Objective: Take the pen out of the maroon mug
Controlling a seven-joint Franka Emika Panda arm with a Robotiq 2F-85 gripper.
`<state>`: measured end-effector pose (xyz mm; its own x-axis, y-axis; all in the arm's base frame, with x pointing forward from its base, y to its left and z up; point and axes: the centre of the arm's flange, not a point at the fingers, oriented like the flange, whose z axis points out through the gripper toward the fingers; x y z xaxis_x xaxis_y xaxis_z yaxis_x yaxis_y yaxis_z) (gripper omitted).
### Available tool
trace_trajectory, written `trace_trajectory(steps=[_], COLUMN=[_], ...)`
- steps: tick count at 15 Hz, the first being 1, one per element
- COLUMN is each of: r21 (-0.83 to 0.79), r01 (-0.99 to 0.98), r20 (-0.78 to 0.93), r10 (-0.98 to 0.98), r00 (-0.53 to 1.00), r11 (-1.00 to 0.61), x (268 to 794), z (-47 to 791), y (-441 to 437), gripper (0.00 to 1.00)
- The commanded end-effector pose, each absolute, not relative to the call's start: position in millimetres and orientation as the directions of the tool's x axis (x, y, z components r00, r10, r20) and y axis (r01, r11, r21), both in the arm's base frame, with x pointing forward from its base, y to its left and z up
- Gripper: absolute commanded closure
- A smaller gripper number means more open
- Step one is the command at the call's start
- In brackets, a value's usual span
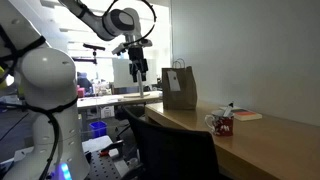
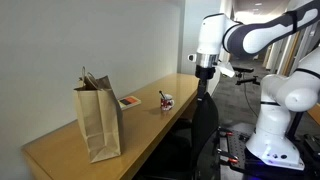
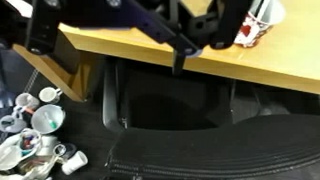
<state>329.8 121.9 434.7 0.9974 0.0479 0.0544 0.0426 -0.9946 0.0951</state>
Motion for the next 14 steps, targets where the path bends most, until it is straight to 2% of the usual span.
trace_trajectory(steps=[1, 7, 14], r21=[0.095, 0.095, 0.129], r01=[0.043, 0.043, -0.13], r20=[0.054, 0.054, 0.191], r10=[0.048, 0.048, -0.104], r00=[0.997, 0.997, 0.976], r11=[-0.995, -0.995, -0.983], x=[330, 330, 369], z=[435, 435, 444], y=[122, 122, 54], gripper=[0.0, 0.0, 0.0])
